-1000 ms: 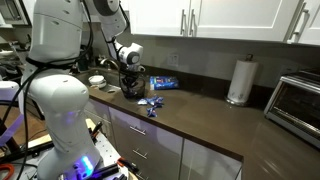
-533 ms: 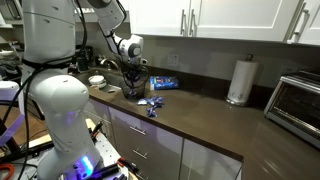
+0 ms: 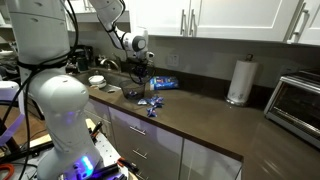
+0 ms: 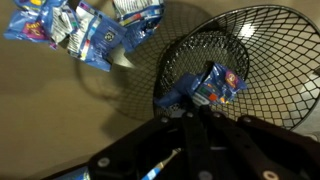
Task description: Remove a packet from the bin and put it on the counter
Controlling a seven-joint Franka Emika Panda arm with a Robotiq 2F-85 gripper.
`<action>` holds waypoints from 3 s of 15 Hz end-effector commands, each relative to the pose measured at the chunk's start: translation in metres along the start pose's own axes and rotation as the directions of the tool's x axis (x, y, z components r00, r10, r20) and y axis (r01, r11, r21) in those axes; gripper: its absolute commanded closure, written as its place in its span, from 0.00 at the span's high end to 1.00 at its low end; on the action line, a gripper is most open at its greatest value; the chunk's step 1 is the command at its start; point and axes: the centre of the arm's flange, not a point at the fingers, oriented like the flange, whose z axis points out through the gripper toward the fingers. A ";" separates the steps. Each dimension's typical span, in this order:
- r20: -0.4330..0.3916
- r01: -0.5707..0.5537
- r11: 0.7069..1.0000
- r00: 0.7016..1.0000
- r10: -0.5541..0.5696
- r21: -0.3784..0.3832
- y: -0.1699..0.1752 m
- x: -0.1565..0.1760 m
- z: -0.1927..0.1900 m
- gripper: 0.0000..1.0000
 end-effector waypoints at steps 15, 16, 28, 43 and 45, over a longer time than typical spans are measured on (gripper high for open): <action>-0.130 -0.379 0.907 0.924 0.359 -0.184 0.121 -0.063 -0.018 0.02; -0.142 -0.398 0.899 0.916 0.376 -0.182 0.131 -0.061 -0.019 0.02; -0.141 -0.495 0.856 0.867 0.477 -0.150 0.194 -0.051 0.020 0.02; -0.050 -0.468 0.879 0.884 0.466 -0.086 0.160 -0.064 0.038 0.75; -0.035 -0.464 0.882 0.886 0.462 -0.081 0.150 -0.060 0.017 0.88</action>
